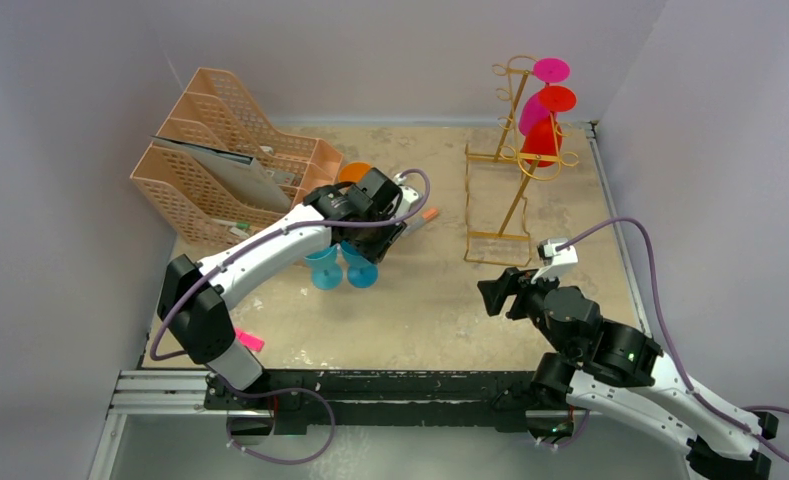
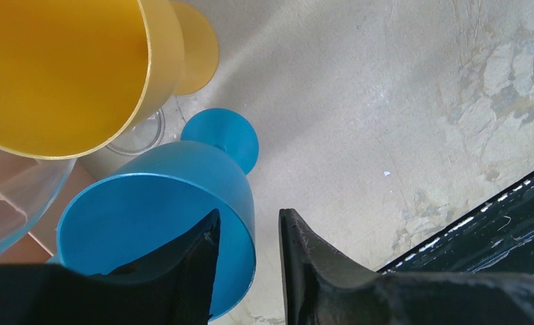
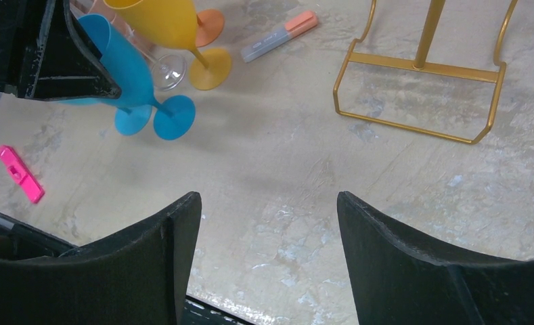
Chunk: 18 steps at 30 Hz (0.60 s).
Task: Take the wine glass off the wine glass rack
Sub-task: Place the wine glass at the center of the board.
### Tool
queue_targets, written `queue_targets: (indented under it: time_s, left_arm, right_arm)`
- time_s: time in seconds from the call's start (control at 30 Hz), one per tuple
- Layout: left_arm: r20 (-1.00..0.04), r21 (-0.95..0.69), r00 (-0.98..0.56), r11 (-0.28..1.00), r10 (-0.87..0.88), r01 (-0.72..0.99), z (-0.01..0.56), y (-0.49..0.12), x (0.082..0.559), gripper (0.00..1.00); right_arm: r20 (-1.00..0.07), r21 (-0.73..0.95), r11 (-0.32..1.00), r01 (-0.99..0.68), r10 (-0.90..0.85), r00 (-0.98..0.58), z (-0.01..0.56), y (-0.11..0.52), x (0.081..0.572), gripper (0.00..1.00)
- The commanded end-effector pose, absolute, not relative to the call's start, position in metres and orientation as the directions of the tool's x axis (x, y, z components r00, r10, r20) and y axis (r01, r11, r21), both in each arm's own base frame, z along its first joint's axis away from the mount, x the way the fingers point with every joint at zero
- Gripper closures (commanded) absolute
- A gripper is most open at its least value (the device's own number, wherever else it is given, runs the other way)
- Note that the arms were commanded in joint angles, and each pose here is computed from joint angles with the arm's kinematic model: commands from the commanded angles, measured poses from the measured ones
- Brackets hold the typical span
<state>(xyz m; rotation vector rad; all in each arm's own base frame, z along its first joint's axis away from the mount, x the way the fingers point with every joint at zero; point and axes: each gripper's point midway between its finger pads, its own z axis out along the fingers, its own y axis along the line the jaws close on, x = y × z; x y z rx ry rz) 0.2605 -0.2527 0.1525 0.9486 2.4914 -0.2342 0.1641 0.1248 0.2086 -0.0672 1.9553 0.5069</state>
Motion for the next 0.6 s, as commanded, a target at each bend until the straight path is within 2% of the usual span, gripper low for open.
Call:
queue_targets:
  time_s: [0.0, 0.17, 0.43, 0.57]
  left_arm:
    - [-0.542, -0.011, -0.631, 0.746, 0.555, 0.666, 0.181, -0.259, 0.263, 0.62]
    - [-0.569, -0.022, -0.618, 0.742, 0.543, 0.671, 0.193, -0.259, 0.261, 0.55]
    - [-0.599, -0.027, -0.604, 0.741, 0.525, 0.671, 0.210, -0.256, 0.258, 0.51]
    - [-0.636, -0.087, -0.597, 0.724, 0.488, 0.684, 0.226, -0.264, 0.250, 0.46]
  right_arm:
    - [-0.892, 0.336, 0.902, -0.271, 0.212, -0.399, 0.223, 0.124, 0.167, 0.24]
    - [-0.891, 0.341, 0.903, -0.262, 0.221, -0.397, 0.223, 0.124, 0.169, 0.24]
    - [-0.885, 0.374, 0.901, -0.222, 0.274, -0.377, 0.226, 0.123, 0.174, 0.24]
    - [-0.878, 0.387, 0.898, -0.209, 0.289, -0.382, 0.223, 0.124, 0.175, 0.24]
